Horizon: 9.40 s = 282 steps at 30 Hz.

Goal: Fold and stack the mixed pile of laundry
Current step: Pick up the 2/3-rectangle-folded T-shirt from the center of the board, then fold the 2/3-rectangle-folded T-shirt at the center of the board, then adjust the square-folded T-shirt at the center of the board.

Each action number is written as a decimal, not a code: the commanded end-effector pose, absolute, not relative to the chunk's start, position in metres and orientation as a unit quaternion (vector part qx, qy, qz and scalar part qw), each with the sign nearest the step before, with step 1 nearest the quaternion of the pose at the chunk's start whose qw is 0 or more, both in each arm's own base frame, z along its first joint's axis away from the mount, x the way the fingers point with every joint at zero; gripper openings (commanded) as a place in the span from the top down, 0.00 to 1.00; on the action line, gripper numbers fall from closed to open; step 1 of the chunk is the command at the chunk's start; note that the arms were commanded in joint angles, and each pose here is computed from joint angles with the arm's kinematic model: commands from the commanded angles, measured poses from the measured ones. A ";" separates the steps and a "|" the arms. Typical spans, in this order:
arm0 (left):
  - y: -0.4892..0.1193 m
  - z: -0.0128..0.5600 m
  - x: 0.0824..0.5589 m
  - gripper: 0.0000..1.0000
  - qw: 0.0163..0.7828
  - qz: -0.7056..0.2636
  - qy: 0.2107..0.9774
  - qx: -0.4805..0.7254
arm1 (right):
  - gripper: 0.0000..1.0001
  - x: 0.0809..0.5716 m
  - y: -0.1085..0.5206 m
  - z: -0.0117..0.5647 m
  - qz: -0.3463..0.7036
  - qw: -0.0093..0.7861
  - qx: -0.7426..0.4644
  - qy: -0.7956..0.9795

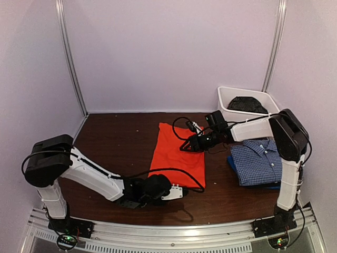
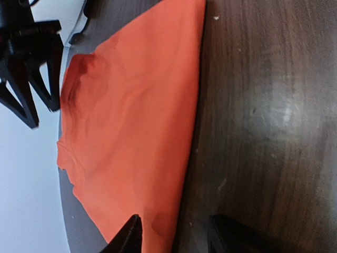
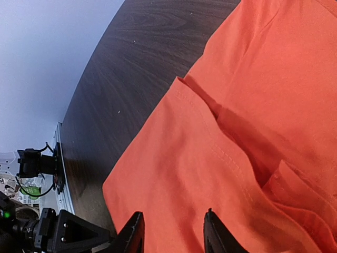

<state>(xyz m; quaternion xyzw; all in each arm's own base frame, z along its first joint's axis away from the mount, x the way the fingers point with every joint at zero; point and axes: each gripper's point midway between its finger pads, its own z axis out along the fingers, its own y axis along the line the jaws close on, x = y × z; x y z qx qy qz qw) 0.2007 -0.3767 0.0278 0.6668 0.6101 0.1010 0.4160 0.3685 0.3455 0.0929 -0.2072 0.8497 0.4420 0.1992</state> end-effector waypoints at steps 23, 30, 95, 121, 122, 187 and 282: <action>-0.384 0.031 0.117 1.00 0.270 0.026 0.605 0.748 | 0.63 0.295 0.366 0.050 0.422 0.126 -0.285 0.851; -0.387 0.068 0.079 1.00 0.211 -0.066 0.626 0.748 | 0.54 0.321 0.360 0.137 0.436 0.203 -0.290 0.827; -0.407 0.072 0.156 1.00 0.232 -0.113 0.627 0.735 | 0.82 0.285 0.371 0.096 0.476 0.088 -0.293 0.824; -0.419 0.115 0.255 1.00 0.367 -0.014 0.627 0.687 | 0.91 0.266 0.370 -0.004 0.434 -0.003 -0.288 0.854; -0.420 0.116 0.258 1.00 0.373 -0.012 0.626 0.685 | 0.92 0.267 0.370 -0.003 0.433 -0.001 -0.290 0.853; -0.346 0.060 0.261 0.76 0.263 -0.307 0.840 0.362 | 0.77 0.218 0.303 0.069 0.452 0.090 -0.165 0.872; -0.353 0.113 0.298 0.48 0.372 -0.371 0.807 0.269 | 0.48 0.256 0.343 0.152 0.529 0.216 -0.218 0.791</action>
